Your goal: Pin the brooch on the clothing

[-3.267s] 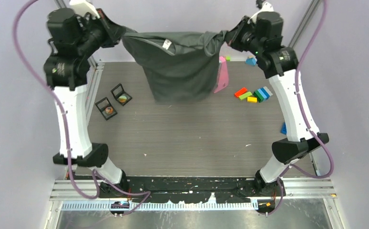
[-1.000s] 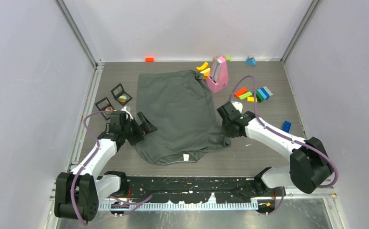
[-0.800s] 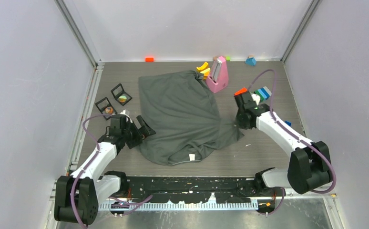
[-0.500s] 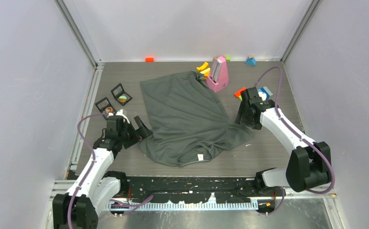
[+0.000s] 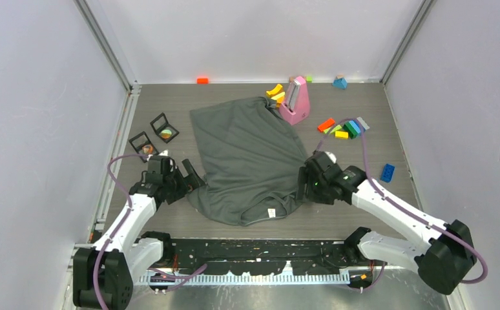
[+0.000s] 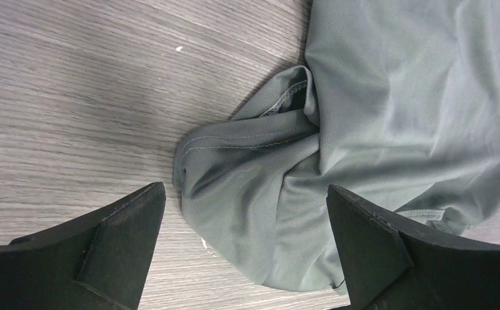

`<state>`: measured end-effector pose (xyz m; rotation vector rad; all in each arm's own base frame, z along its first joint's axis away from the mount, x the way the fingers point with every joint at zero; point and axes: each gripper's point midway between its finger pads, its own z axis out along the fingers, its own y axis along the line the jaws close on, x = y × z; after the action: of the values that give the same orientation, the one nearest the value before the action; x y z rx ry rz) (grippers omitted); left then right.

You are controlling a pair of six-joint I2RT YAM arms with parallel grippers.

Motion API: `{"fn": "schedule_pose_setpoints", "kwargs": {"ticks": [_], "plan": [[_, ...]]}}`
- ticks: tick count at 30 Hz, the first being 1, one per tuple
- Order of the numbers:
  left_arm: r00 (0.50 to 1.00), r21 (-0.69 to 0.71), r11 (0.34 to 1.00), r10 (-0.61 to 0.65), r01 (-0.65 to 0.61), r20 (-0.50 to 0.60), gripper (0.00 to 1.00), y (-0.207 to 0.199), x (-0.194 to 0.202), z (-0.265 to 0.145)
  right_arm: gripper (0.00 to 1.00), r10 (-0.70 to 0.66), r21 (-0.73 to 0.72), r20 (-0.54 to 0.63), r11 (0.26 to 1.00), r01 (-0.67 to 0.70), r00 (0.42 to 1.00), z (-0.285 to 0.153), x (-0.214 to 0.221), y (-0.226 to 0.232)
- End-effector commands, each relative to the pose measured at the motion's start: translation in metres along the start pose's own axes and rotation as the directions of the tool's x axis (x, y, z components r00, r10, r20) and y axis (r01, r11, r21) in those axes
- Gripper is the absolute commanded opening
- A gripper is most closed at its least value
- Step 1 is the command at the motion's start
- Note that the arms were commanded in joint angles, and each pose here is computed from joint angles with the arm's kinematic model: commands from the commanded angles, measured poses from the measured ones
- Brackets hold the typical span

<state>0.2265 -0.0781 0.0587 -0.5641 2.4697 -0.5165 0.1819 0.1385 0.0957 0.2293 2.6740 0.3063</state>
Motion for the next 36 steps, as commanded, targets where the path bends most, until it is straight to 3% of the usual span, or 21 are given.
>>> {"fn": "schedule_pose_setpoints", "kwargs": {"ticks": [1, 9, 17, 20, 23, 31, 33, 36], "plan": [[0.997, 0.005, 1.000, -0.027, 0.027, 0.066, 1.00, -0.004, -0.017, 0.008, 0.72, 0.007, -0.093, -0.037, 0.996, -0.010, 0.999, 0.007, 0.024, 0.039], [0.995, -0.028, 0.999, -0.035, 0.038, 0.096, 0.99, 0.004, -0.021, 0.012, 0.60, -0.086, -0.055, -0.052, 0.995, 0.083, 0.995, 0.027, 0.037, 0.058], [0.991, -0.087, 0.994, -0.051, 0.062, 0.123, 0.82, 0.019, -0.023, 0.024, 0.47, -0.113, 0.023, -0.102, 0.993, 0.116, 0.988, 0.054, 0.051, 0.054], [0.993, -0.074, 0.995, -0.054, 0.061, 0.101, 0.71, 0.017, -0.019, 0.028, 0.38, -0.109, 0.066, -0.129, 0.991, 0.118, 0.986, 0.058, 0.062, 0.044], [0.996, -0.042, 0.997, -0.060, 0.063, 0.069, 0.50, 0.011, -0.014, 0.031, 0.26, -0.095, 0.087, -0.140, 0.990, 0.108, 0.986, 0.054, 0.070, 0.036], [0.994, 0.030, 0.994, -0.102, 0.101, 0.042, 0.08, -0.001, 0.000, 0.009, 0.05, -0.042, 0.140, -0.165, 0.988, 0.066, 0.985, 0.032, 0.093, 0.014], [0.992, 0.012, 0.994, -0.107, 0.106, 0.063, 0.01, 0.003, 0.001, -0.004, 0.03, -0.027, 0.130, -0.183, 0.990, 0.051, 0.983, 0.027, 0.101, 0.013], [0.987, 0.024, 0.994, -0.108, 0.105, 0.117, 0.00, 0.001, -0.003, -0.025, 0.01, -0.028, 0.125, -0.208, 0.991, 0.055, 0.978, 0.022, 0.115, 0.011]]}}
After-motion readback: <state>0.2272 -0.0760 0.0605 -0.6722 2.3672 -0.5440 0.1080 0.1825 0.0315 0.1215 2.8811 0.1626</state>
